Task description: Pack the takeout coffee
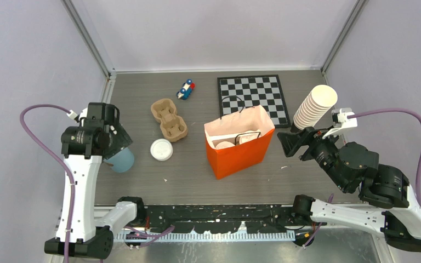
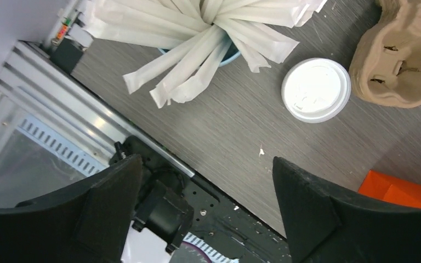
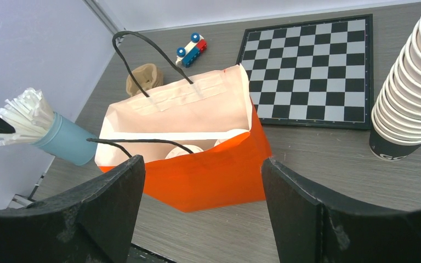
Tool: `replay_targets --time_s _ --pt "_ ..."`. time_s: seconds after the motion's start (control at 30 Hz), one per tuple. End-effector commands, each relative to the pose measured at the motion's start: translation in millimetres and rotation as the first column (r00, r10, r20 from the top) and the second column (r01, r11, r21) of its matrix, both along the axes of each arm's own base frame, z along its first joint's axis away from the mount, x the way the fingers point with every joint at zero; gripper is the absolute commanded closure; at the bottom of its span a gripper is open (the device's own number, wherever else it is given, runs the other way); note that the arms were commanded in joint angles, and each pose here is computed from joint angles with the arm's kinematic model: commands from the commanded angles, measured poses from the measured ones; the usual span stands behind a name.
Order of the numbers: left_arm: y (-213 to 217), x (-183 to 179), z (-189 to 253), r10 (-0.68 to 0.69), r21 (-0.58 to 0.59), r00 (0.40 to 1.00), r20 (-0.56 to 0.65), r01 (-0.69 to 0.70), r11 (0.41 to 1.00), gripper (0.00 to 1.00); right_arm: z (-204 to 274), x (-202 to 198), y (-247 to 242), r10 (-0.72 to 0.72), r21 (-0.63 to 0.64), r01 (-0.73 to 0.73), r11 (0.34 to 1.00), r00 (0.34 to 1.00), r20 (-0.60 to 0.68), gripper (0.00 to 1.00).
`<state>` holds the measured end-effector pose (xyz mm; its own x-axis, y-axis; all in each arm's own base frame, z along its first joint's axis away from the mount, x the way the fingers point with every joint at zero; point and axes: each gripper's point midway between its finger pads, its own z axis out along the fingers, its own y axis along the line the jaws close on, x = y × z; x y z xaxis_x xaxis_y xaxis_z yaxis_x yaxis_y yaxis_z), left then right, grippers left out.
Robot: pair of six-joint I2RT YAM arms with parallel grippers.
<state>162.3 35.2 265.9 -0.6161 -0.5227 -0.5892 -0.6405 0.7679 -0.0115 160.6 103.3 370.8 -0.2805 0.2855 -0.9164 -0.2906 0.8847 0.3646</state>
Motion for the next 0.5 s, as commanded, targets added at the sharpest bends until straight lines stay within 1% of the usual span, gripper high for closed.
replay_targets --time_s 0.0,0.03,0.07,0.1,0.13,0.23,0.33,0.47 --pt "-11.0 20.4 -1.1 0.004 -0.098 0.995 0.103 0.006 0.995 0.15 15.3 -0.5 -6.5 -0.023 0.076 0.022 0.997 1.0 0.018 0.18" --pt "-12.3 23.7 -0.3 -0.004 -0.103 0.993 0.118 0.016 0.995 0.2 14.9 -0.5 -7.3 -0.025 0.073 0.024 0.997 1.0 0.018 0.18" --pt "-12.5 26.0 0.4 -0.01 -0.101 0.992 0.125 0.023 0.995 0.31 14.5 -0.7 -8.3 -0.027 0.071 0.025 0.997 0.999 0.018 0.18" --pt "-11.6 26.8 -0.4 -0.008 -0.097 0.993 0.121 0.019 0.995 0.38 14.8 -0.8 -8.6 -0.027 0.074 0.026 0.997 0.999 0.018 0.18" --pt "-9.7 27.2 -1.8 -0.001 -0.089 0.994 0.113 0.011 0.996 0.43 14.3 -0.7 -8.9 -0.029 0.074 0.027 0.997 0.999 0.018 0.18" --pt "-5.1 27.8 -9.6 0.013 -0.068 0.996 0.087 -0.007 0.998 0.44 13.6 -0.2 -8.2 -0.03 0.075 0.028 0.997 0.999 0.019 0.18" --pt "-6.4 32.0 -17.9 0.009 -0.075 0.996 0.088 -0.003 0.997 0.45 12.8 0.7 -6.8 -0.03 0.067 0.028 0.997 0.999 0.021 0.18" --pt "2.4 35.3 -22.7 0.049 -0.049 0.993 0.103 -0.045 0.998 0.45 11.2 2.0 -4.1 -0.026 0.054 0.025 0.998 0.999 0.025 0.18"
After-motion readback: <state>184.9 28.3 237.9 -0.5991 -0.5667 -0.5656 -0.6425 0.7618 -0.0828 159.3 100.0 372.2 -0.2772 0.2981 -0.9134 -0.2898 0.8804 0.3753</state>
